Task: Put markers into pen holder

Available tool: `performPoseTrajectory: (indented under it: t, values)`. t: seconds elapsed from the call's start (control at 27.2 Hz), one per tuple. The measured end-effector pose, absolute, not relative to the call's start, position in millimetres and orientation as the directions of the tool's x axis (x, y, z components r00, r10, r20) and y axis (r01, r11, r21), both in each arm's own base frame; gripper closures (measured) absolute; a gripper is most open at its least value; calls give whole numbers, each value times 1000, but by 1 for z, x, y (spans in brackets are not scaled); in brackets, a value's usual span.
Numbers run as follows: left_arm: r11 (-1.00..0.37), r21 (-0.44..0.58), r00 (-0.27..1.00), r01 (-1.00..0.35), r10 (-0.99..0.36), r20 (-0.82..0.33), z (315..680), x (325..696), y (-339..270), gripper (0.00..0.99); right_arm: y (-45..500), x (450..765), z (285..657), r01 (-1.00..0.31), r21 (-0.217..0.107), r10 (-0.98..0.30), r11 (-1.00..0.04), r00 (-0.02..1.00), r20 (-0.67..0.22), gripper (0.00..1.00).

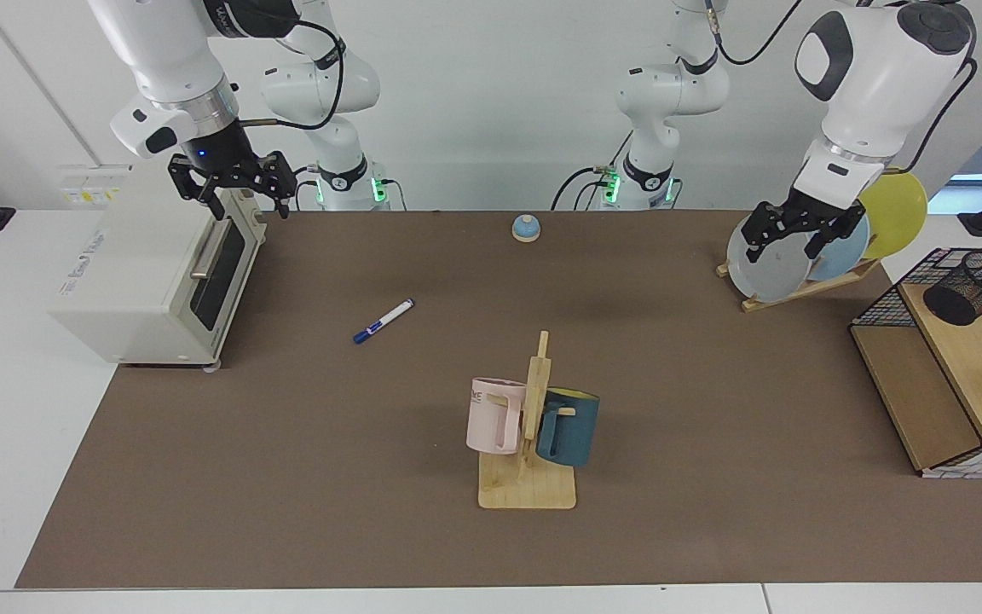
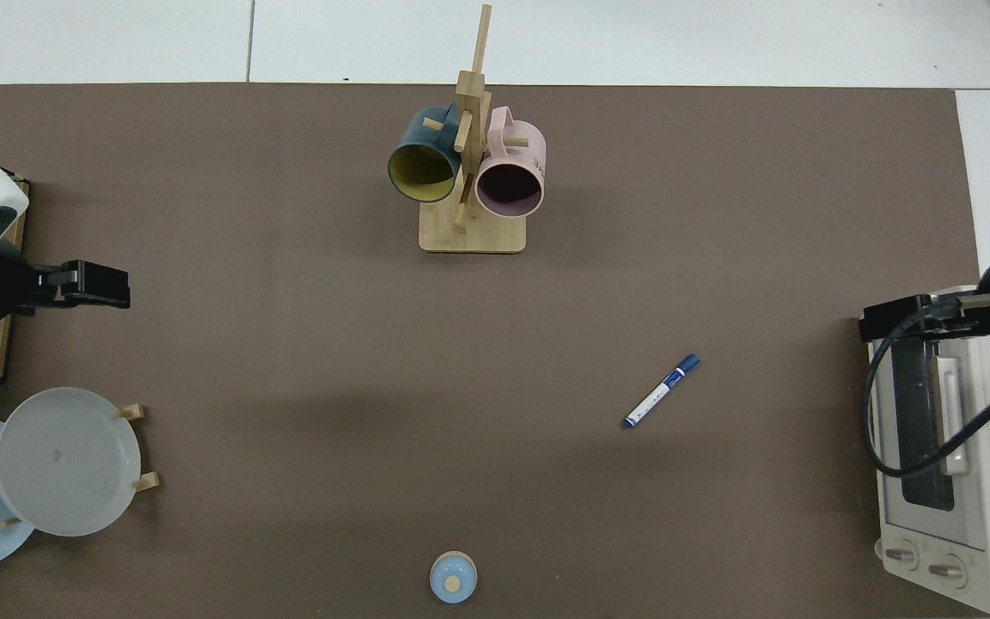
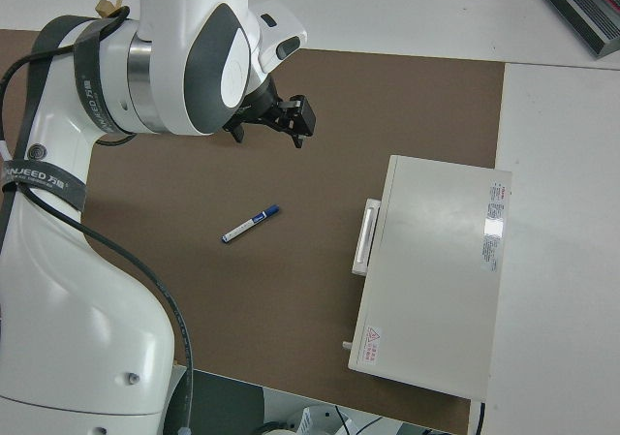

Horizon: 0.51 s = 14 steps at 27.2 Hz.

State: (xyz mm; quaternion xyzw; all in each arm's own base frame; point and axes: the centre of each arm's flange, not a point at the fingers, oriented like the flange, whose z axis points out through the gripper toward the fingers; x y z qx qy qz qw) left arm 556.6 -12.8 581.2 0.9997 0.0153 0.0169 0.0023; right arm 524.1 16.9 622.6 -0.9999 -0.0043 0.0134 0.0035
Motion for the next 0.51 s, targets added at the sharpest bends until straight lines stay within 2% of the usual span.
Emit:
performPoseTrajectory:
  t: [0.51]
  values:
    - [-1000,5,999,30,31,34,581,557,-13,0,17,527,623,6,-17,6,-1000,1000,-3,0]
